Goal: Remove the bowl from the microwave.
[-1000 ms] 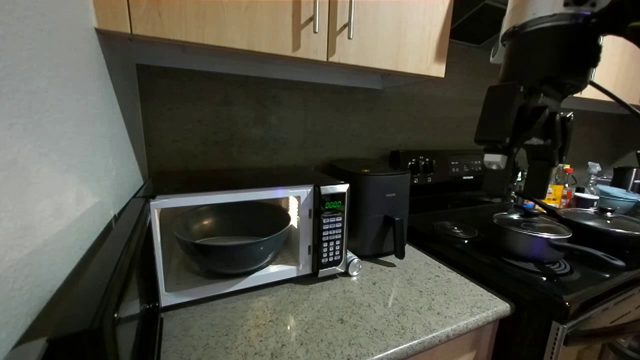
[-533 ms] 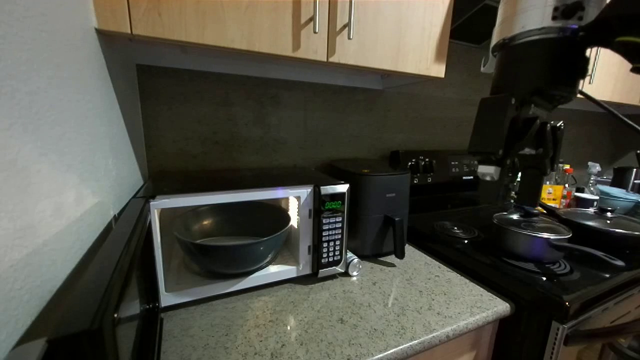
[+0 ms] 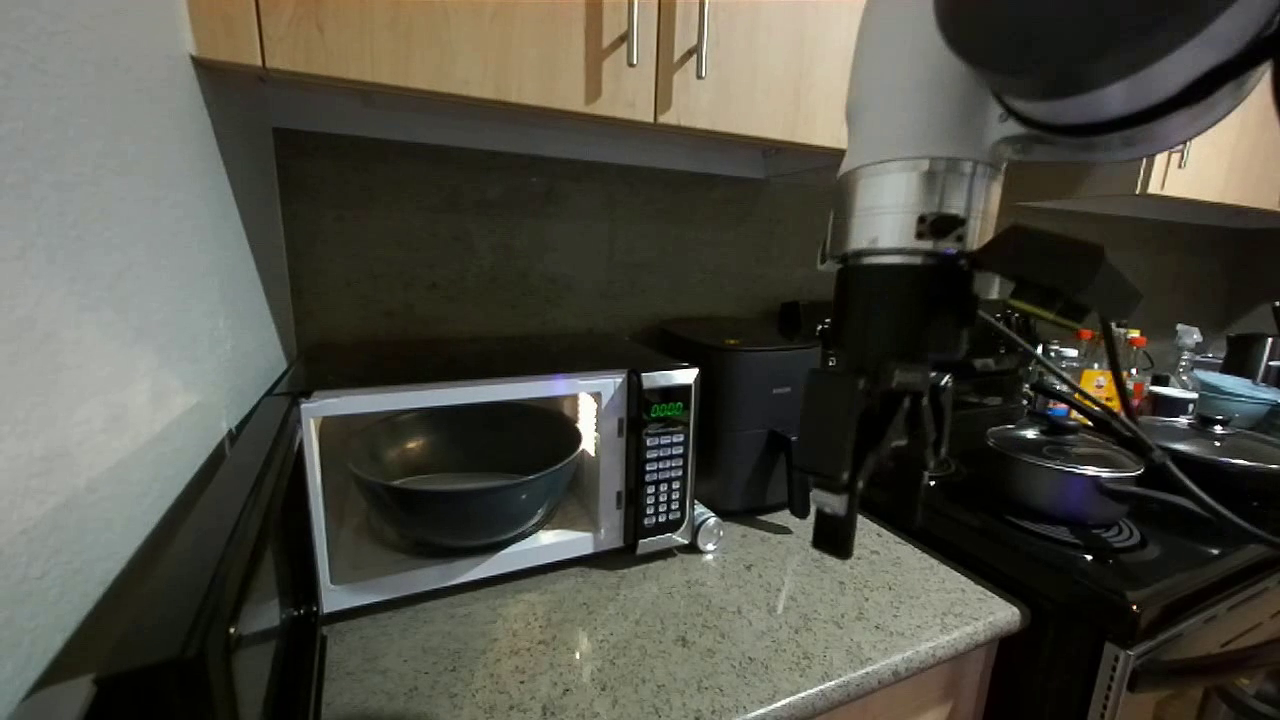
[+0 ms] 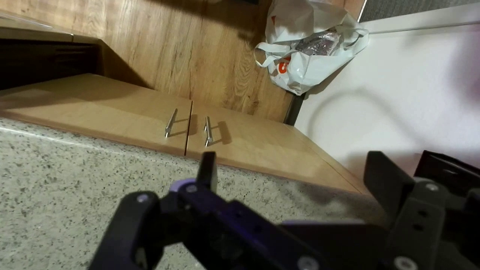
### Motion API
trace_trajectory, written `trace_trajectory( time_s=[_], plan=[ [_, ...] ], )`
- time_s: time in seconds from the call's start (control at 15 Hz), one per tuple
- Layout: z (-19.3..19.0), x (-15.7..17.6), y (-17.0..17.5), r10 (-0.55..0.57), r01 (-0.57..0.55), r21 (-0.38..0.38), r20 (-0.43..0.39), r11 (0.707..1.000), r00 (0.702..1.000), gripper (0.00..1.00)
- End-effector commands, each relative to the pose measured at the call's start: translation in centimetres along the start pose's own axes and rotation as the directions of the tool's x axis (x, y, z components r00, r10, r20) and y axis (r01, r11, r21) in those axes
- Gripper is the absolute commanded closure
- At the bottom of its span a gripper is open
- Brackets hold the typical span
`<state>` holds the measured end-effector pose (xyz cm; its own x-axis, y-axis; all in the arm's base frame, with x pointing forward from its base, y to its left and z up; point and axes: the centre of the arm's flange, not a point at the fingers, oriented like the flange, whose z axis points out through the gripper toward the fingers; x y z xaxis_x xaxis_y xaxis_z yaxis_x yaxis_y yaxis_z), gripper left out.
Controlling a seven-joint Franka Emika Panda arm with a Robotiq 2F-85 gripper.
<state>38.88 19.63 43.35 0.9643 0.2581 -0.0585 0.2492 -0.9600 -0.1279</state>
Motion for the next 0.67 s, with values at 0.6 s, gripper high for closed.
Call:
trace_trajectory(
  time_s=[0.6],
  plan=[
    [4.8,4.1,-2.1,0.006,-0.006,0.080,-0.010,0.997,1.000,0.00]
  ],
)
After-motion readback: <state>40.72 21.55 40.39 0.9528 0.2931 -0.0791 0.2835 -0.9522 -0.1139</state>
